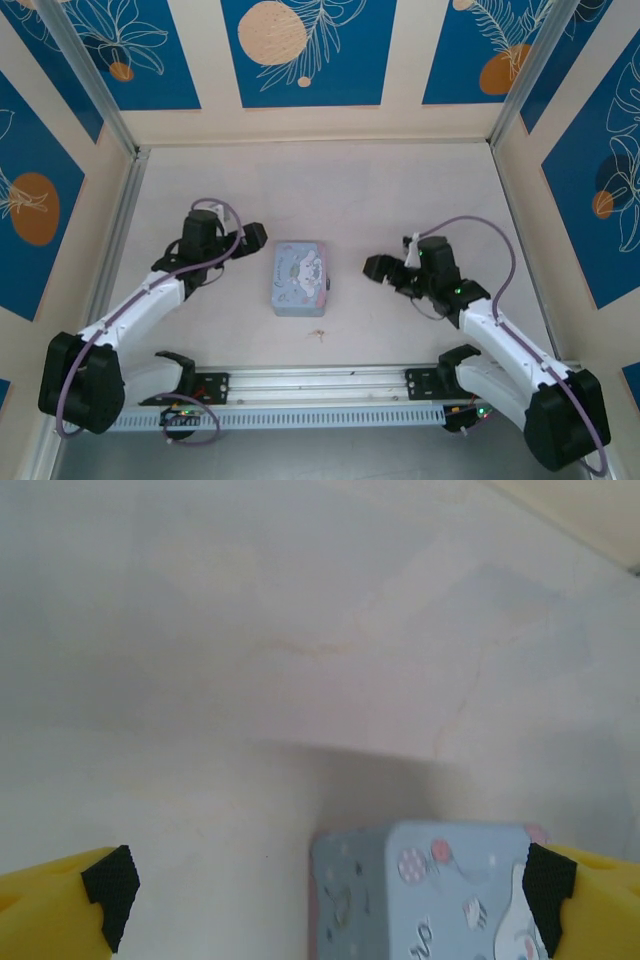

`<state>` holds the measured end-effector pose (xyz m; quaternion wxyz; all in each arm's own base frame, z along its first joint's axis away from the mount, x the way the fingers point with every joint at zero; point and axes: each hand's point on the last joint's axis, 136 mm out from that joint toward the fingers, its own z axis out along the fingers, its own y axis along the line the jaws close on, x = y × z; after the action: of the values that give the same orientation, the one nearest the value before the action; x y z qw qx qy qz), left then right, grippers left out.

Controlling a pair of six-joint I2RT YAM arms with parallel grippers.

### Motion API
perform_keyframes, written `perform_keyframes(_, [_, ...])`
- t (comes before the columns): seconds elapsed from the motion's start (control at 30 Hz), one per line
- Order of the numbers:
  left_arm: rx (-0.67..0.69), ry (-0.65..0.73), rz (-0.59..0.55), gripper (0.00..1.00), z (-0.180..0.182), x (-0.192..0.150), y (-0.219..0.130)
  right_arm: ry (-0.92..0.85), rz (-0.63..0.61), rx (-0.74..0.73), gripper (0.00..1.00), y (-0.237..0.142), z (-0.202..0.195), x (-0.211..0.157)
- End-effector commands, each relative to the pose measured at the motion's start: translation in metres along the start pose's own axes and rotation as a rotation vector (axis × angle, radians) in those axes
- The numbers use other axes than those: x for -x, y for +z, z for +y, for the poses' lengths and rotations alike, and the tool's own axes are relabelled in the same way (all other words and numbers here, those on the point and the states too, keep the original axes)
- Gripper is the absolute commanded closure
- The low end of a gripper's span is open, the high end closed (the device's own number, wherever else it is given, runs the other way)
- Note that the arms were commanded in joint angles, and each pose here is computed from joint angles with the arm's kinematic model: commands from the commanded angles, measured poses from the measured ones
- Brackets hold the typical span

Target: Unlock the padlock with the key

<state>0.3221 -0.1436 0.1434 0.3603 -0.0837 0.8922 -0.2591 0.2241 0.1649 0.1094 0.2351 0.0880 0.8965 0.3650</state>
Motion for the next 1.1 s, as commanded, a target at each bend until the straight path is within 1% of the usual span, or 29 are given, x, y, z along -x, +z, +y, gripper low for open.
perform_keyframes(0.0, [-0.015, -0.054, 0.021, 0.00, -0.012, -0.012, 0.014, 0.077, 0.060, -0.001, 0.10, 0.006, -0.005, -0.035])
perform_keyframes(0.07, [-0.030, -0.038, 0.059, 0.00, -0.026, -0.019, 0.025, 0.072, 0.084, -0.004, 0.10, 0.010, -0.005, -0.051])
perform_keyframes(0.17, [-0.060, 0.001, 0.103, 0.00, -0.051, -0.029, 0.041, 0.039, 0.101, -0.021, 0.10, 0.014, -0.001, -0.064])
perform_keyframes(0.3, [-0.118, 0.034, 0.141, 0.00, -0.084, -0.040, 0.061, 0.012, 0.126, -0.030, 0.11, 0.021, 0.006, -0.073])
perform_keyframes(0.43, [-0.186, 0.031, 0.170, 0.00, -0.120, -0.044, 0.090, -0.020, 0.151, -0.035, 0.11, 0.030, 0.019, -0.079])
perform_keyframes(0.53, [-0.242, 0.042, 0.186, 0.00, -0.154, -0.036, 0.109, -0.044, 0.163, -0.031, 0.11, 0.039, 0.032, -0.081])
perform_keyframes(0.63, [-0.228, 0.048, 0.138, 0.00, -0.168, -0.011, 0.114, -0.067, 0.182, -0.023, 0.11, 0.048, 0.048, -0.084])
perform_keyframes(0.73, [-0.197, 0.066, 0.091, 0.00, -0.167, 0.016, 0.106, -0.096, 0.193, -0.008, 0.10, 0.058, 0.068, -0.086])
perform_keyframes(0.83, [-0.165, 0.089, 0.052, 0.00, -0.159, 0.039, 0.085, -0.116, 0.204, 0.009, 0.10, 0.072, 0.087, -0.087])
perform_keyframes(0.93, [-0.102, 0.095, 0.007, 0.00, -0.139, 0.055, 0.059, -0.131, 0.227, 0.046, 0.10, 0.089, 0.114, -0.085])
perform_keyframes(1.07, [-0.045, 0.016, -0.056, 0.00, -0.098, 0.072, 0.024, -0.182, 0.258, 0.093, 0.11, 0.113, 0.149, -0.083])
